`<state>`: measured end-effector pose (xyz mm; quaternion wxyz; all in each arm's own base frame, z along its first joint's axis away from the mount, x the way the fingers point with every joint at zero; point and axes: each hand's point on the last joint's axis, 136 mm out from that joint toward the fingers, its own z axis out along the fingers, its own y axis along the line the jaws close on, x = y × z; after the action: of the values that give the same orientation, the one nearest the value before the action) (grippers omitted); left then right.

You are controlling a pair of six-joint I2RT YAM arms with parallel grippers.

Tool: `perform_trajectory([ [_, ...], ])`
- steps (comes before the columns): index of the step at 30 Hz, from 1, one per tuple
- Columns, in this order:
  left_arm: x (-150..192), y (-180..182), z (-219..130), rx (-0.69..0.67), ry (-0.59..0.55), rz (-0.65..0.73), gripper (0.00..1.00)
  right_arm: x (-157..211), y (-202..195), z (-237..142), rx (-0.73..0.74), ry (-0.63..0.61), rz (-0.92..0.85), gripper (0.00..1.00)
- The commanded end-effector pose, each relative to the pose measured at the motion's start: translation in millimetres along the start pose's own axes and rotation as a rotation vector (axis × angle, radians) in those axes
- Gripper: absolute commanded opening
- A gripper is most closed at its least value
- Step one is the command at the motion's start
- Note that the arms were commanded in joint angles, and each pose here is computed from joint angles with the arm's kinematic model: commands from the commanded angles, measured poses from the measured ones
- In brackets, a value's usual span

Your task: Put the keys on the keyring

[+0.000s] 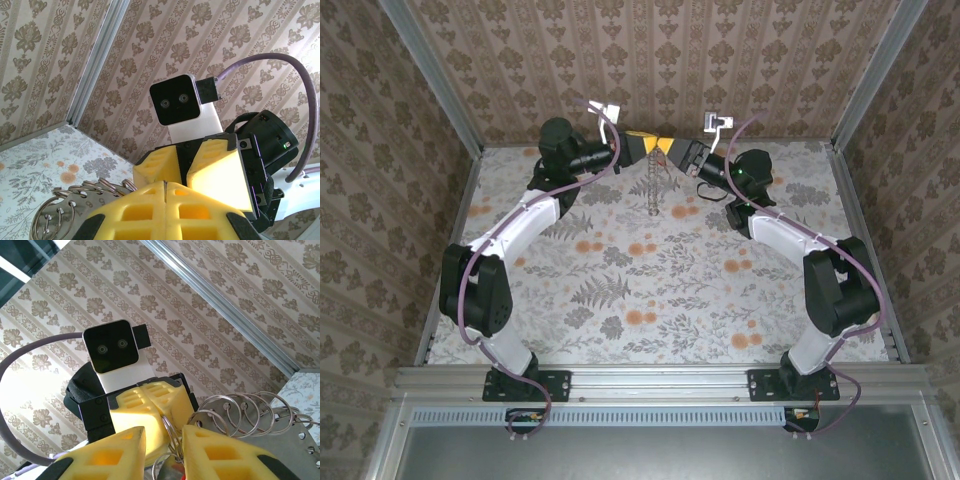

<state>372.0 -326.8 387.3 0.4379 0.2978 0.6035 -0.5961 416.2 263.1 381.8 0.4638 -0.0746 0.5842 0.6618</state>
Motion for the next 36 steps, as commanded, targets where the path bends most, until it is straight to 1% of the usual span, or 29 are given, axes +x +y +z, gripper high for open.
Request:
perform_trajectory([
  [1,-9.1,-10.4,1.4,0.026,-0.02,0.049,0.0,-3.9,11.0,5.3,-0.039,-0.004,-0.022,0.27],
  [7,-11.3,-10.7,1.6,0.021,-0.025,0.054,0.0,1.2,7.2,1.7,-0.028,0.001,-0.016,0.27],
  [15,-11.8,-10.7,1.4,0.02,-0.027,0.055,0.0,5.2,4.4,-1.9,-0.023,-0.001,-0.008,0.23],
  [26,-8.1,-11.5,3.1,0.026,-0.019,0.049,0.0,1.6,8.5,0.9,-0.034,-0.004,-0.012,0.09],
  [30,-8.6,-13.3,3.3,0.032,-0.017,0.054,0.0,-2.9,14.6,3.4,-0.05,-0.005,-0.021,0.0],
  [36,-10.3,-13.9,3.6,0.029,-0.015,0.057,0.0,-4.8,16.3,3.8,-0.053,0.001,-0.032,0.0],
])
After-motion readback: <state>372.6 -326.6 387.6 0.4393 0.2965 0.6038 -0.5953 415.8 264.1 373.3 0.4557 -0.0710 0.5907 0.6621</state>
